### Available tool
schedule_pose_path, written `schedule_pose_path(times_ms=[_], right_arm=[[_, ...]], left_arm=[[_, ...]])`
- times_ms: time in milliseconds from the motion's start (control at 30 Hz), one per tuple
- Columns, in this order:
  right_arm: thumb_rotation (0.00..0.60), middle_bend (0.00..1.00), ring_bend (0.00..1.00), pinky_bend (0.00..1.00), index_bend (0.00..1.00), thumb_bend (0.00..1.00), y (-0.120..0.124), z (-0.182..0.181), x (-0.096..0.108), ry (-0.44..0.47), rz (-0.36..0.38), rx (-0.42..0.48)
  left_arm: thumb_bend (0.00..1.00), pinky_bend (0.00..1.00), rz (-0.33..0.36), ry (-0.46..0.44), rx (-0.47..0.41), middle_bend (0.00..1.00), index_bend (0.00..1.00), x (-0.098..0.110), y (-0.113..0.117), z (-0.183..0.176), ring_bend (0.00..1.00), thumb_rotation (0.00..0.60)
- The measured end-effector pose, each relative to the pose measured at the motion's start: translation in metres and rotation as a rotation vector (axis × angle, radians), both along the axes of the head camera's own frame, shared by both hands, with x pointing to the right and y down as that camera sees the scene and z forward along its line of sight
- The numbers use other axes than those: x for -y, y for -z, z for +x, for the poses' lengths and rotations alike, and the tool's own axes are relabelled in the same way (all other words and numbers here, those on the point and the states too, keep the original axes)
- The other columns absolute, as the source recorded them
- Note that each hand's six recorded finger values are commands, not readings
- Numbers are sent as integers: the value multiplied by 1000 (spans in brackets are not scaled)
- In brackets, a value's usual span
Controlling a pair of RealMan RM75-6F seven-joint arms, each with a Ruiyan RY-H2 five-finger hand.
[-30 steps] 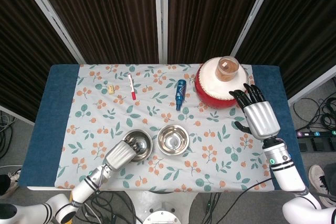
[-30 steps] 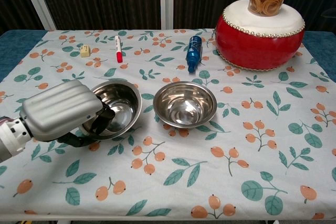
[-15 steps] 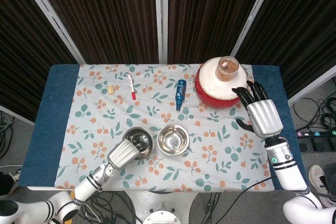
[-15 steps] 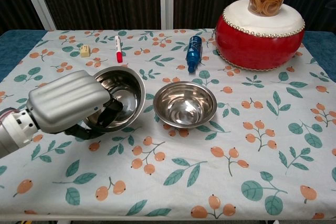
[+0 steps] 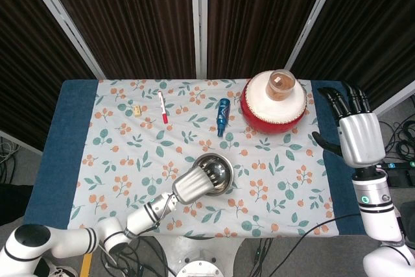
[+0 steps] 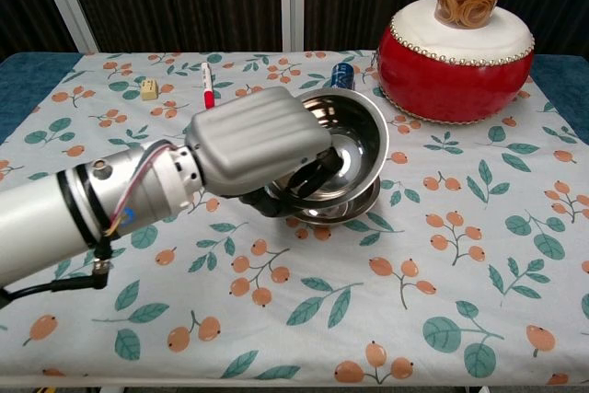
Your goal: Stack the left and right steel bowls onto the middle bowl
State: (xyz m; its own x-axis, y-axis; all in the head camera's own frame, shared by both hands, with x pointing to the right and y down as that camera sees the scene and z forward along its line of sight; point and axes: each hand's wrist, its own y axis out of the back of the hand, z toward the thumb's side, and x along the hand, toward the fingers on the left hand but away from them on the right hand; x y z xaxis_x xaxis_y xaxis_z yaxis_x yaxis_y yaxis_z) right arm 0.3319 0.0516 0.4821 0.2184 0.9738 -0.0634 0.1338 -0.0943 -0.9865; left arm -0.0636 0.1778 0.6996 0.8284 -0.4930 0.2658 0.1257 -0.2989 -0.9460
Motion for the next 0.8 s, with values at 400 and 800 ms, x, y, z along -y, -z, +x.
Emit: schedule_pose_path(times_ms=[400, 800], right_arm=[[600, 165, 37, 91, 126, 101, 9, 15, -1, 18, -9, 23], [600, 165, 37, 91, 127, 101, 2, 8, -12, 44, -31, 15]], left_arm=[[216, 459, -67, -24, 74, 471, 317, 11, -18, -3, 387, 600], [186, 460, -23, 53, 153, 462, 317, 35, 28, -67, 386, 600]])
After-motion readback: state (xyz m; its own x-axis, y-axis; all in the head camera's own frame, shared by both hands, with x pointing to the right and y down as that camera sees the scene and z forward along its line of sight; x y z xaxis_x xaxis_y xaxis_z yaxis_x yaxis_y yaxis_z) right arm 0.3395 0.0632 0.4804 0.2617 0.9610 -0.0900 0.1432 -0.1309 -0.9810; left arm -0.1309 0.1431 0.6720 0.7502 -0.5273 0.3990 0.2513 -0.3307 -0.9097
